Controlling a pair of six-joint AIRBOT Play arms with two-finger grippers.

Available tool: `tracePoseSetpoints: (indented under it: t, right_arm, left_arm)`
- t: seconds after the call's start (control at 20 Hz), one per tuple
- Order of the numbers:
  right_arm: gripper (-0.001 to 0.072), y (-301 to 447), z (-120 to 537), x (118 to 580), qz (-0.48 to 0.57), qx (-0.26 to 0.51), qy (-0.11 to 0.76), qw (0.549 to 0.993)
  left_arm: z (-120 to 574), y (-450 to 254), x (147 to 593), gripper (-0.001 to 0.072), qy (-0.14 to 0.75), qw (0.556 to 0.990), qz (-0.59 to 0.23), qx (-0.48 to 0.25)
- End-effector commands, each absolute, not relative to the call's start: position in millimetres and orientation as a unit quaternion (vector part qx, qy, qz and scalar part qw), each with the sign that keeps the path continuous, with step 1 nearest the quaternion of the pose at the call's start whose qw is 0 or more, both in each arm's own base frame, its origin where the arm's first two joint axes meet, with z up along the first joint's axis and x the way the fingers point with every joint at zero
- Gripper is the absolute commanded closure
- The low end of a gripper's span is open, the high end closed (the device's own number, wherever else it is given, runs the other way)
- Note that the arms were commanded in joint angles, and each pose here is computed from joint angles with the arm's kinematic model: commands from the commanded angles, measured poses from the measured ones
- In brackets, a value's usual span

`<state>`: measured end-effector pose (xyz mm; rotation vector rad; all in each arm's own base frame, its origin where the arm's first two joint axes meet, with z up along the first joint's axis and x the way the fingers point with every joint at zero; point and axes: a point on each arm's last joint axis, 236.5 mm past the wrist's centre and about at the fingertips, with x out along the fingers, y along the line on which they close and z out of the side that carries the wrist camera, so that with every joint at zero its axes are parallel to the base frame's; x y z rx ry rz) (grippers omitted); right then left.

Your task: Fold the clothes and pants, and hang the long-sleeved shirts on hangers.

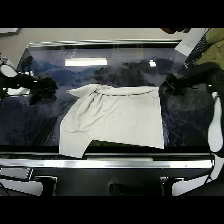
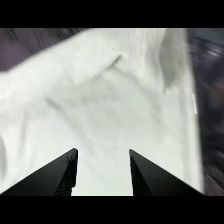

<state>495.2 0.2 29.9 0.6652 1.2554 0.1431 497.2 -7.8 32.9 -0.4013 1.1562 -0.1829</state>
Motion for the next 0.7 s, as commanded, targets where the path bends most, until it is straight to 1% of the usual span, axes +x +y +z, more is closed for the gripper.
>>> tracePoseSetpoints:
  t: [0.0,0.1,0.25,0.4,0.5,0.55,0.65]
  right_arm:
    - [0.031,-39.8,52.3,427.6,0.087,0.269,0.619,0.732]
    - [0.0298,-44.3,42.8,393.3,0.078,0.276,0.632,0.72]
    - [0.0292,-28.4,0.8,320.9,0.071,0.285,0.674,0.678]
    - [0.0291,-14.2,-48.7,254.3,0.049,0.28,0.719,0.634]
    - [0.0276,-1.3,-70.8,229.0,0.048,0.294,0.736,0.608]
    - [0.0237,3.2,-80.5,219.7,0.045,0.3,0.742,0.598]
    - [0.0228,8.1,-93.8,207.6,0.039,0.306,0.747,0.588]
  left_arm:
    - [48.7,33.3,465.6,0.0221,0.54,0.807,-0.09,-0.22]
    - [37.4,50.4,449.4,0.0222,0.548,0.798,-0.07,-0.241]
    - [8.7,64.0,426.0,0.0231,0.568,0.776,-0.045,-0.27]
    - [-8.1,64.9,416.0,0.0232,0.58,0.764,-0.038,-0.282]
    - [-11.0,63.1,414.8,0.0232,0.582,0.762,-0.038,-0.282]
    - [-11.3,63.4,415.1,0.0232,0.582,0.762,-0.038,-0.282]
    - [-11.6,64.1,416.4,0.0232,0.58,0.764,-0.038,-0.281]
